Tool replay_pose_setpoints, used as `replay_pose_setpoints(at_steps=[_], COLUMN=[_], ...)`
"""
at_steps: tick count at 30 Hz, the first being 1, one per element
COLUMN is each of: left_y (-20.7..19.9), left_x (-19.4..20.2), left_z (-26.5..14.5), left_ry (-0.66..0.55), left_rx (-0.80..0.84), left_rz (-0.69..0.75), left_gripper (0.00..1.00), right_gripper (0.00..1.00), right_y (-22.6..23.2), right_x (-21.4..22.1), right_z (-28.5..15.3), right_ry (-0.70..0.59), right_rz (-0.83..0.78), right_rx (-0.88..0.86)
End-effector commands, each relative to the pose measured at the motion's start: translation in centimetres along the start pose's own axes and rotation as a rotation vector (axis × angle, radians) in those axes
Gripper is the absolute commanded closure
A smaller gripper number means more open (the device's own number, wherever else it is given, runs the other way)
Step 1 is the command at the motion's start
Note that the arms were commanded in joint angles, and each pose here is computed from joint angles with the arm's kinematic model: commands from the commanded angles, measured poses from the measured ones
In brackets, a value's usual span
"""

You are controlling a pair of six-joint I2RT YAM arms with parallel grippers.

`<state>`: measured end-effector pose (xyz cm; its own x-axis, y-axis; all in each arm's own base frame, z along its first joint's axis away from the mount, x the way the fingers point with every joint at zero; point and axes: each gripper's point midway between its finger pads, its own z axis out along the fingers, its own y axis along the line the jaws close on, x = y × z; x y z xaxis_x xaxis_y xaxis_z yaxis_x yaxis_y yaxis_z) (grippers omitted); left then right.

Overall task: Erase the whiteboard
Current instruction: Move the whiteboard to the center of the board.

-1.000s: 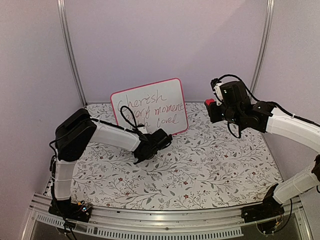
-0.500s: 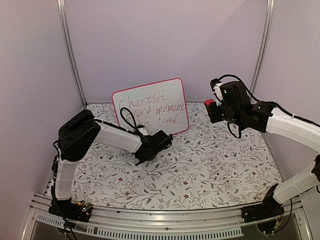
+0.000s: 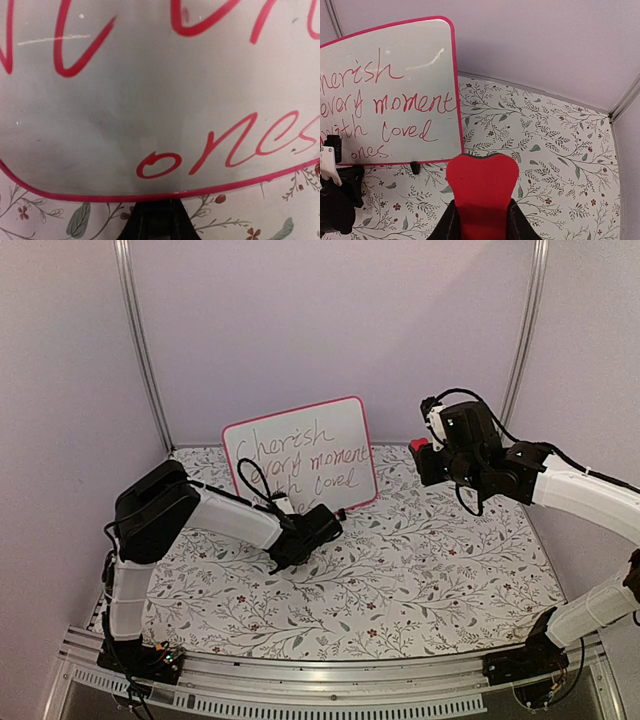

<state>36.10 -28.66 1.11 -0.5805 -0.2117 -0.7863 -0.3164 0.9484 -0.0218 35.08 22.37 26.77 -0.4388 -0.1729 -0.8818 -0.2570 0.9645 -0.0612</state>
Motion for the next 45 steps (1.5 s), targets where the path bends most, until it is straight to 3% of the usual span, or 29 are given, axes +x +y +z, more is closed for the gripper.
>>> replay_pose_setpoints(at_steps=[1, 10, 25, 34, 37, 40, 45], left_y=[0.8, 1.0, -0.4, -1.1, -0.7, -0.8, -0.5], left_x=[3.7, 6.3, 8.7, 8.8, 8.2, 7.4, 4.8], left_z=[-1.9, -3.7, -7.0, -7.7, -8.6, -10.0, -13.2], left_ry=[0.086, 0.139, 0.119, 0.132, 0.117, 0.084, 0.018], left_rx=[0.011, 0.019, 0.027, 0.076, 0.098, 0.135, 0.182], left_rz=[0.088, 0.104, 0.181, 0.206, 0.194, 0.194, 0.197], left_gripper=[1.00, 1.00, 0.99, 0.82, 0.67, 0.42, 0.22], right_gripper=[0.74, 0.74, 0.74, 0.74, 0.74, 0.74, 0.74], right_y=[-0.2, -0.2, -0.6, -1.2, -1.3, -1.5, -1.3], right_x=[-1.1, -1.0, -2.0, -2.5, -3.0, -3.3, -3.6], right_z=[-0.2, -0.2, -1.0, -1.5, -1.8, -2.0, -2.1], right_ry=[-0.015, -0.016, -0.042, -0.053, -0.063, -0.071, -0.074], right_rz=[0.007, 0.009, 0.014, 0.007, 0.006, 0.005, 0.005], right_rx=[0.001, 0.002, 0.009, 0.032, 0.034, 0.039, 0.031])
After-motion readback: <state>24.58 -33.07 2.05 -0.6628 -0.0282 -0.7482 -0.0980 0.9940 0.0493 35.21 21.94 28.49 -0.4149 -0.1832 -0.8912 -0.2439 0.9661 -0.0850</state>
